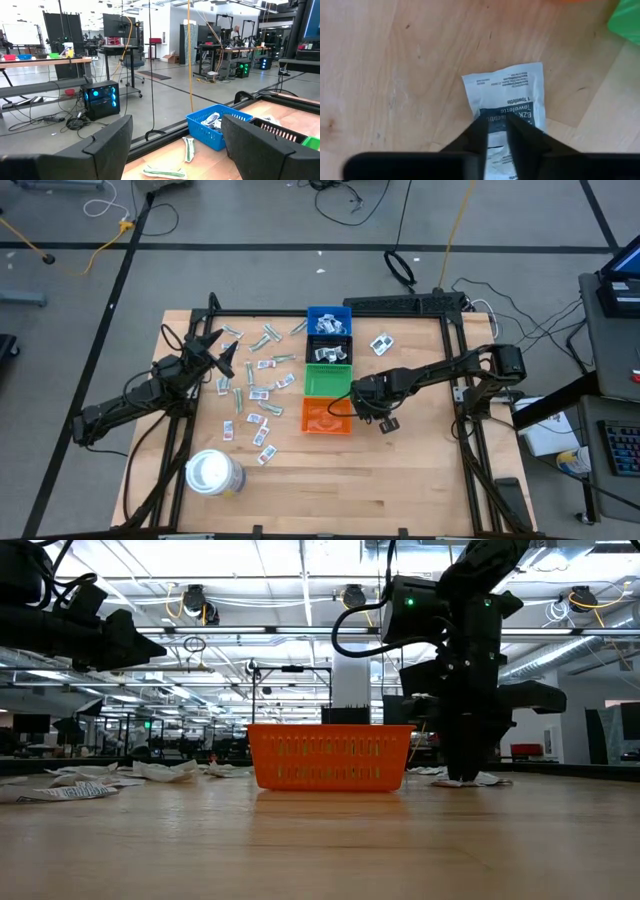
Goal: Pick & Place First Aid Supplies
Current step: Put the black towelette pack into the black bin
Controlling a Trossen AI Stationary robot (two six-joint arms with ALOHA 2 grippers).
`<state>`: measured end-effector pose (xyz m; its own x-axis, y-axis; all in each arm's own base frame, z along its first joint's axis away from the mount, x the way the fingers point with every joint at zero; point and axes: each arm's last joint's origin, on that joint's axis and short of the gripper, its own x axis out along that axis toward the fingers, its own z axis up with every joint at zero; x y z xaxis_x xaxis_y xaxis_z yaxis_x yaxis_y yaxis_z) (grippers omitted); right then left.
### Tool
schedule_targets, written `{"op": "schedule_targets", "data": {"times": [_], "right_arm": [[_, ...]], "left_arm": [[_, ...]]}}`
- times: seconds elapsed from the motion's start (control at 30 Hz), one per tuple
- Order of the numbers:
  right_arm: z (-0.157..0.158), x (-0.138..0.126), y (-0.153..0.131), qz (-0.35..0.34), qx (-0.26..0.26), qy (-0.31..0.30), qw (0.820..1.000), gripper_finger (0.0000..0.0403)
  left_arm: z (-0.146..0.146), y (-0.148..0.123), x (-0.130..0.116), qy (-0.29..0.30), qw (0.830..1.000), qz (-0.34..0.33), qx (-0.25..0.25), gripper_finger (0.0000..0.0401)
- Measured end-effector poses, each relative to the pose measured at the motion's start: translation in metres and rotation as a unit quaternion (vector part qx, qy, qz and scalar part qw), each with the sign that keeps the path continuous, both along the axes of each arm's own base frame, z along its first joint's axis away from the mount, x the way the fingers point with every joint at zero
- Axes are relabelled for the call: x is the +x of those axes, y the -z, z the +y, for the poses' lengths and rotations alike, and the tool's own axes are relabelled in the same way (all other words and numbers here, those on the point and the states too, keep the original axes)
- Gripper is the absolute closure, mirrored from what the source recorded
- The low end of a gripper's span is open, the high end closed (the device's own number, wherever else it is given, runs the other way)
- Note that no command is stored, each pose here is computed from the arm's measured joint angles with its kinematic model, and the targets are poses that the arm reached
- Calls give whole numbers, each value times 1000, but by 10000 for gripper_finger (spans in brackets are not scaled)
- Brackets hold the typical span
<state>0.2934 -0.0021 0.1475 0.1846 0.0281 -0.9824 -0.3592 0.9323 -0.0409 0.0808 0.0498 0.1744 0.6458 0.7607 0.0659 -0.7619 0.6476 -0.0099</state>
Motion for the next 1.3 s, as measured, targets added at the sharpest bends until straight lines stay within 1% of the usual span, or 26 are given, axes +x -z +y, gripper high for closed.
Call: {"op": "schedule_targets", "data": {"times": [0.13, 0.2, 0.3, 0.37, 0.43, 0.5, 0.67, 0.83, 0.9, 0.97, 1.1, 1.3], "right_arm": [[-1, 0, 0, 0, -1, 3, 1000, 266], [-1, 0, 0, -1, -1, 2, 1000, 240], [0, 2, 0, -6, 2, 12, 1000, 216], [0, 5, 6, -1, 11, 14, 1000, 214], [0, 6, 9, 3, 26, 12, 1000, 224], [1, 6, 10, 4, 31, 10, 999, 243], [2, 11, 8, -27, 40, 5, 999, 313], [2, 8, 3, -31, 38, -1, 999, 389], [1, 4, -3, -28, 36, -5, 999, 393], [-1, -1, -11, -24, 32, -2, 999, 384], [-6, -14, -29, -11, 3, 10, 1000, 374], [-15, -21, -64, -6, -5, 12, 1000, 392]], "left_arm": [[0, 0, 0, 0, 1000, 0, 0, 95], [0, 0, 0, 0, 1000, 0, 0, 96], [0, 0, 0, 0, 1000, 0, 0, 96], [0, 0, 0, 0, 1000, 0, 0, 95], [0, 0, 0, 0, 1000, 0, 0, 96], [0, 0, 0, 0, 1000, 0, 0, 95], [0, 0, 0, 0, 1000, 0, 0, 96], [0, 0, 0, 0, 1000, 0, 0, 95], [0, 0, 0, 0, 1000, 0, 0, 96], [0, 0, 0, 0, 1000, 0, 0, 95], [0, 0, 0, 0, 1000, 0, 0, 95], [0, 0, 0, 0, 1000, 0, 0, 95]]}}
